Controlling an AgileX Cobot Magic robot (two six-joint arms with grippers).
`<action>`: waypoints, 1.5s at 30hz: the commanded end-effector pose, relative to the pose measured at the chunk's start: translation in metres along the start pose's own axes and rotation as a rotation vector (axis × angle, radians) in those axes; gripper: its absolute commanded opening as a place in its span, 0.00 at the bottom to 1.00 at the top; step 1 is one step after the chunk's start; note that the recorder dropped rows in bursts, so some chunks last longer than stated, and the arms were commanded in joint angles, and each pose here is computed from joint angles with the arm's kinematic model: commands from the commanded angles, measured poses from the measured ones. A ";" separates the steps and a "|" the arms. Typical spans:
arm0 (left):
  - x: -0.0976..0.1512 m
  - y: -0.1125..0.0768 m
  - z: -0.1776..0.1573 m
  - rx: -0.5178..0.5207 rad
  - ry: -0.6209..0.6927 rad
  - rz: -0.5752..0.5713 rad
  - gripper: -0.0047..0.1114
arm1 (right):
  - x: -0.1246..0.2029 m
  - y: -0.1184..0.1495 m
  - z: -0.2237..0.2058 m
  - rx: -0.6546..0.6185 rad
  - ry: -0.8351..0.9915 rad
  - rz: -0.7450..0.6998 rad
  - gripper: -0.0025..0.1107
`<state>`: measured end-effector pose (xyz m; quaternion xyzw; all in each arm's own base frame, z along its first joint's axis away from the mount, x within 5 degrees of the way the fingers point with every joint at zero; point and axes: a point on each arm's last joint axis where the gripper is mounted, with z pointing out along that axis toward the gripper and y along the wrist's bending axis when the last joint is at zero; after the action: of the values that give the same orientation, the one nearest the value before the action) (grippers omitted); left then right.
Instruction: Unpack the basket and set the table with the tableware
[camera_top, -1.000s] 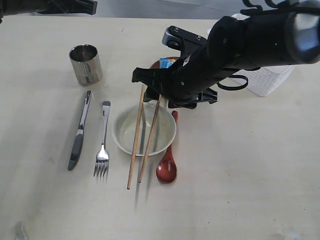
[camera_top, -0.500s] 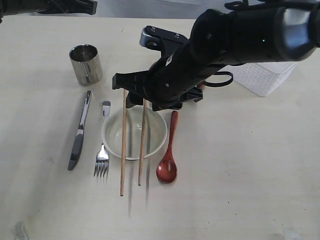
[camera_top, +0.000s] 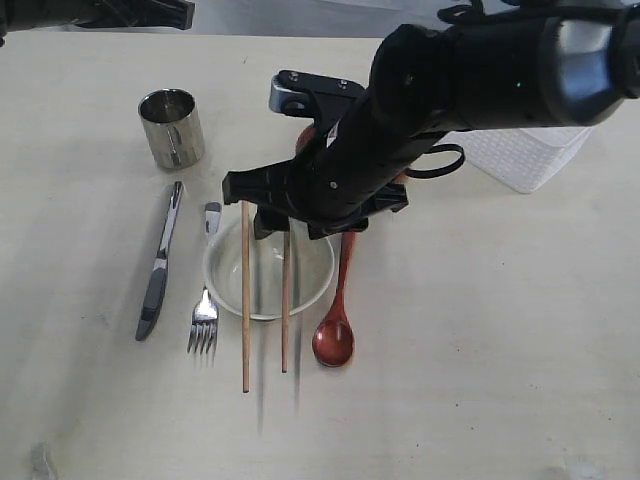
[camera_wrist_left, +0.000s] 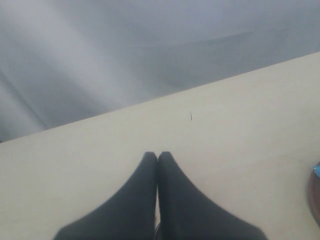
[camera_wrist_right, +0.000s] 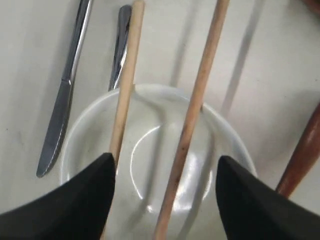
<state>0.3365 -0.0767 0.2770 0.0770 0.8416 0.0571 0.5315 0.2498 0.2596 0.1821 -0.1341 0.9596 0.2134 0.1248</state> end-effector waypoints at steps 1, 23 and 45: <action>0.002 -0.001 -0.001 0.007 0.005 -0.008 0.04 | 0.005 0.009 0.001 0.010 0.005 -0.070 0.53; 0.002 -0.001 -0.001 0.007 0.005 -0.007 0.04 | 0.007 0.015 0.020 0.021 0.026 -0.087 0.58; 0.002 -0.001 -0.001 0.007 0.005 -0.007 0.04 | -0.004 0.017 0.040 0.071 0.082 0.011 0.35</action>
<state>0.3365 -0.0767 0.2769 0.0763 0.8420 0.0566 0.5311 0.2532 0.2925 0.1526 -0.1382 0.9717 0.1732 0.0825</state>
